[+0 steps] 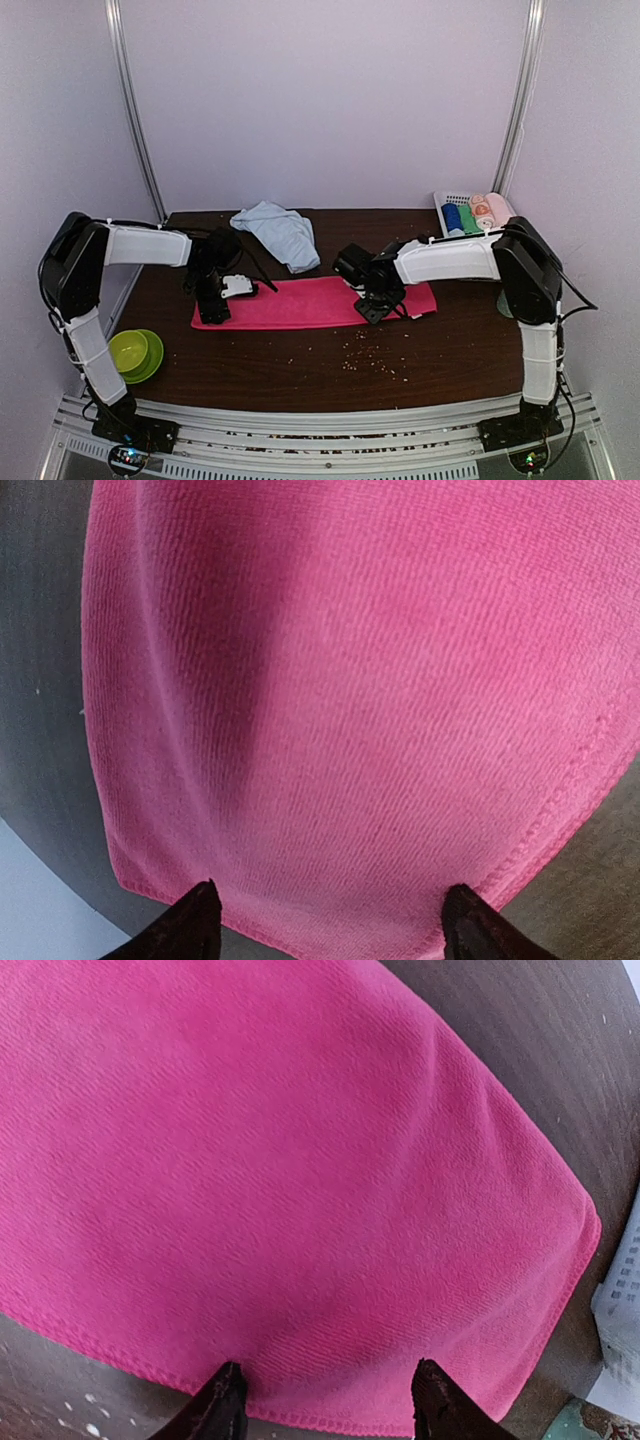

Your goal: Roll the towels

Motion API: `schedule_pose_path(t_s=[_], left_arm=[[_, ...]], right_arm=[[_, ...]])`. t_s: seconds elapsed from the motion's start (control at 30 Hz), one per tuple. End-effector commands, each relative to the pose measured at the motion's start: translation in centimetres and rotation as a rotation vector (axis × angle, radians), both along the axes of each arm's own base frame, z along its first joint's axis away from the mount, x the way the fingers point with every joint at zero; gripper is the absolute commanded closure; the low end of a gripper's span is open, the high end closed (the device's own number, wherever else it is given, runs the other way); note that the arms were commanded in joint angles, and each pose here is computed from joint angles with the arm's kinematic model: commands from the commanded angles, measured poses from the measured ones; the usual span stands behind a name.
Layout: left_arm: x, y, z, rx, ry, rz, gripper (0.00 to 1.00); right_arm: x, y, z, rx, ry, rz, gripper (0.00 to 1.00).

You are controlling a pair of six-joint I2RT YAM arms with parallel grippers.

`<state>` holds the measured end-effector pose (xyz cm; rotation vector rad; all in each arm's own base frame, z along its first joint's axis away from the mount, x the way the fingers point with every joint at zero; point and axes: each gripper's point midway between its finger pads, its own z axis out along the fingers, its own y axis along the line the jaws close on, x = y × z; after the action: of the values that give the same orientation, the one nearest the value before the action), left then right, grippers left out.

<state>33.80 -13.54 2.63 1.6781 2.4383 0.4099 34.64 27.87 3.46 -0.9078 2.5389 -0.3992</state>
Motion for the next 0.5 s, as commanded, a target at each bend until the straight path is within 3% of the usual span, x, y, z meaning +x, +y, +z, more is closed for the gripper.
schedule_pose_path(t_s=[0.0,0.27,0.37,0.47], left_arm=[[-2.9,0.2,-0.2,-0.015,0.071,-0.046,0.19],[-5.7,-1.8,2.8,-0.169,0.164,-0.108,0.13],[-3.9,-1.8,5.3,-0.217,0.075,-0.068,0.07],[0.3,-1.6,8.4,-0.294,-0.055,0.062,0.02]], right_arm=[[-1.4,-1.9,1.2,-0.024,-0.007,-0.009,0.43],[-0.5,1.2,5.6,0.165,-0.061,0.009,0.38],[0.5,2.8,7.6,0.251,-0.103,-0.003,0.38],[2.1,4.9,9.2,0.333,-0.147,-0.02,0.42]])
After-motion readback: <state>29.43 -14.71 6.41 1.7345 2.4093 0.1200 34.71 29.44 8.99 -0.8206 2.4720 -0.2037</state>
